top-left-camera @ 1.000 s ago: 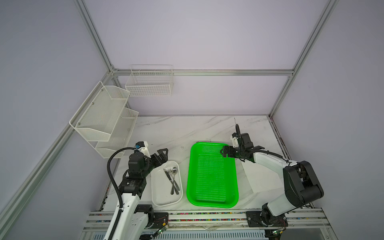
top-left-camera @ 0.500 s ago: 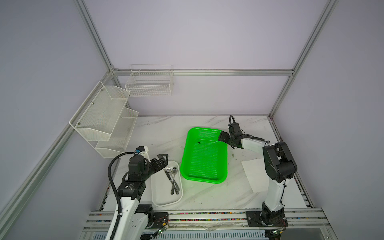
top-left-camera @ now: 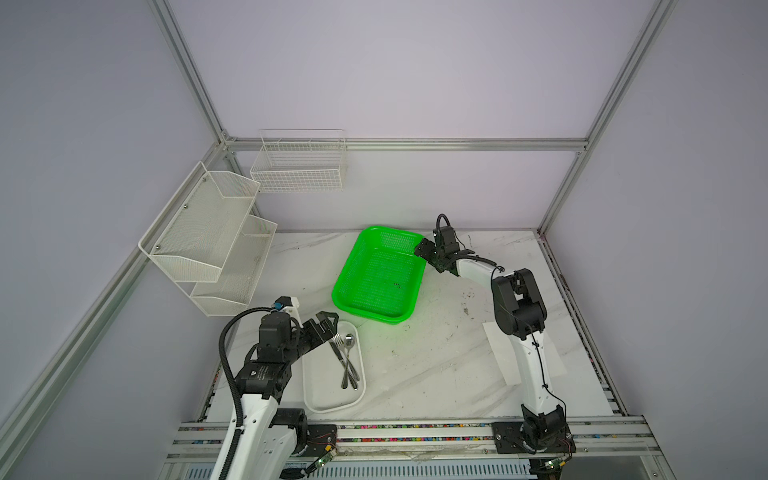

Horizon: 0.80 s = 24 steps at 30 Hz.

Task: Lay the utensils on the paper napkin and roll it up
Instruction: 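Grasp the green basket rim with the right gripper, push it farther away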

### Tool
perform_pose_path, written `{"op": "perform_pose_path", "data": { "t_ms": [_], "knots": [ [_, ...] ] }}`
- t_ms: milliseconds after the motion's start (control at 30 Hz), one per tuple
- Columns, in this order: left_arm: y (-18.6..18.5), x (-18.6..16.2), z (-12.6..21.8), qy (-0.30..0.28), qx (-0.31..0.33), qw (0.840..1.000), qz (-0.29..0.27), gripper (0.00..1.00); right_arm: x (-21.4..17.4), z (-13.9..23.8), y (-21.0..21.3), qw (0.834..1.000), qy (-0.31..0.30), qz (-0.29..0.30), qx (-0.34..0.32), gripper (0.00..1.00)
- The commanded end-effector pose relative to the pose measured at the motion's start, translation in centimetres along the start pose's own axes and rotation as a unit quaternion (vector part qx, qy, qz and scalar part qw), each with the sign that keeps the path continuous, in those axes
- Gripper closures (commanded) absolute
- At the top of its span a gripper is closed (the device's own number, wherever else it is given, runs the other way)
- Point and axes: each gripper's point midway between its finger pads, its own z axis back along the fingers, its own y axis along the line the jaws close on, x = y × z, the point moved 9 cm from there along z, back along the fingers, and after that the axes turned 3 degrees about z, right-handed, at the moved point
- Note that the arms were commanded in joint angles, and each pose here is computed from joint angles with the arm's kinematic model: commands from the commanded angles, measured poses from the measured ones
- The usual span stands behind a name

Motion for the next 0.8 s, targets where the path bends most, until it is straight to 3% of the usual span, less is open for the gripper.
{"op": "perform_pose_path", "data": {
  "t_ms": [0, 167, 300, 467, 767],
  "knots": [
    [-2.2, 0.8, 1.1, 0.002, -0.052, 0.999, -0.011, 0.00, 1.4, 4.2, 2.6, 0.999, -0.003, 0.022, 0.035, 0.08],
    [-2.3, 0.1, 1.0, 0.019, -0.061, 0.998, -0.015, 0.00, -0.1, 9.7, 2.4, 0.995, 0.026, 0.055, 0.074, 0.06],
    [-2.4, -0.3, 1.0, 0.027, -0.065, 0.997, -0.020, 0.00, -3.2, 12.4, 0.8, 0.991, 0.077, 0.046, 0.101, 0.07],
    [-2.3, -0.6, 0.5, 0.042, -0.059, 0.997, -0.028, 0.00, -7.5, 12.6, -0.3, 0.975, 0.165, 0.008, 0.150, 0.22],
    [-2.2, -1.3, 0.0, 0.068, -0.055, 0.996, -0.031, 0.00, -9.7, 10.3, 2.3, 0.971, 0.171, 0.011, 0.167, 0.31]
  ]
}}
